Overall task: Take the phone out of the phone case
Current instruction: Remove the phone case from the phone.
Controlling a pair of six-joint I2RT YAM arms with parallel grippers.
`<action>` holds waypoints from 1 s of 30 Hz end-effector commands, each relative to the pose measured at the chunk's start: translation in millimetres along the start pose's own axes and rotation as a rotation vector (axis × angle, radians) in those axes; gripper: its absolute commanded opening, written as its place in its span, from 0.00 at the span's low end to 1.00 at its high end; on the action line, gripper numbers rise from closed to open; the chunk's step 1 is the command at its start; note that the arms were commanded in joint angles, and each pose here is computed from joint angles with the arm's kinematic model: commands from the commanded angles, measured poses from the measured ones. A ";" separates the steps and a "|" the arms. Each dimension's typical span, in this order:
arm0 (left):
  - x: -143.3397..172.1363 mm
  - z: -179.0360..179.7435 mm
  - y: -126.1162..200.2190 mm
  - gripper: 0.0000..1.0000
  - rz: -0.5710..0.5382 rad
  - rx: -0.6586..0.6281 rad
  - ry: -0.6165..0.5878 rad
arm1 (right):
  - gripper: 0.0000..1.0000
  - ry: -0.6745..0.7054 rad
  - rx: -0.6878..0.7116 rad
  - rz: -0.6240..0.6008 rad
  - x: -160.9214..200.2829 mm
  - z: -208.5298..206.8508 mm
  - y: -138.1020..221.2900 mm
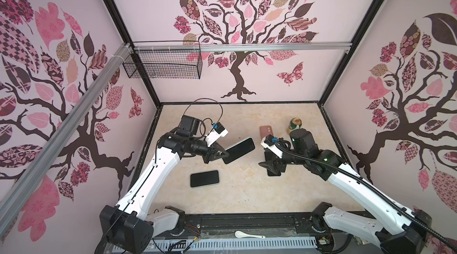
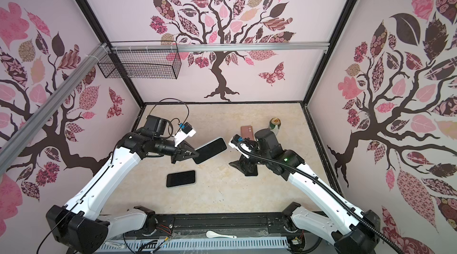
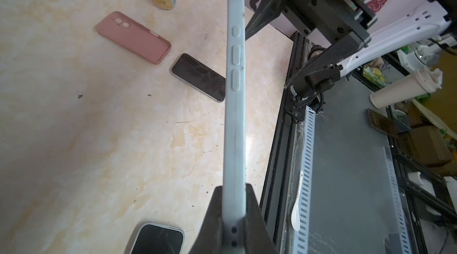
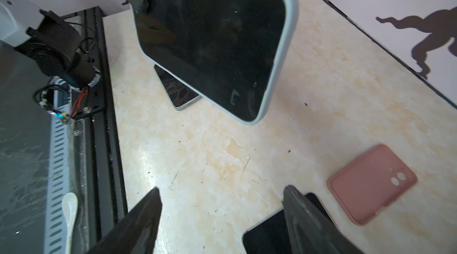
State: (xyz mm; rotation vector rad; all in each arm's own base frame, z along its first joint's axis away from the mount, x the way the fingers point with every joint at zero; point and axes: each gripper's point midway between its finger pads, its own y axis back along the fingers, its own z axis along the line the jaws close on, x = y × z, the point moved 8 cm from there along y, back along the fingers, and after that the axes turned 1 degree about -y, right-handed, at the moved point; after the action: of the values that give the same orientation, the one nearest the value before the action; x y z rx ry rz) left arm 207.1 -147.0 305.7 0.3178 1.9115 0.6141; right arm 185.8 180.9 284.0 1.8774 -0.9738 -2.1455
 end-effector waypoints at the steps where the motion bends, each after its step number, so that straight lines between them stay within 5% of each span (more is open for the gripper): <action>1: -9.5 -14.5 10.7 0.00 -0.033 0.048 -0.170 | 0.77 0.069 -0.108 -0.066 -15.1 6.4 1.6; 15: -14.5 -10.7 6.7 0.00 -0.009 0.149 -0.215 | 0.73 0.317 -0.242 -0.032 -14.3 11.3 -6.6; 30: -15.5 -12.6 8.8 0.00 -0.003 0.148 -0.222 | 0.57 0.341 -0.372 -0.022 -11.4 12.7 -19.9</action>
State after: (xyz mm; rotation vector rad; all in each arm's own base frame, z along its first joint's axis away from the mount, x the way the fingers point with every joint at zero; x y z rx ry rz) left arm 201.8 -148.7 304.1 0.5073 1.8045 0.4896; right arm 185.8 205.2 277.3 1.9715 -0.5353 -1.7816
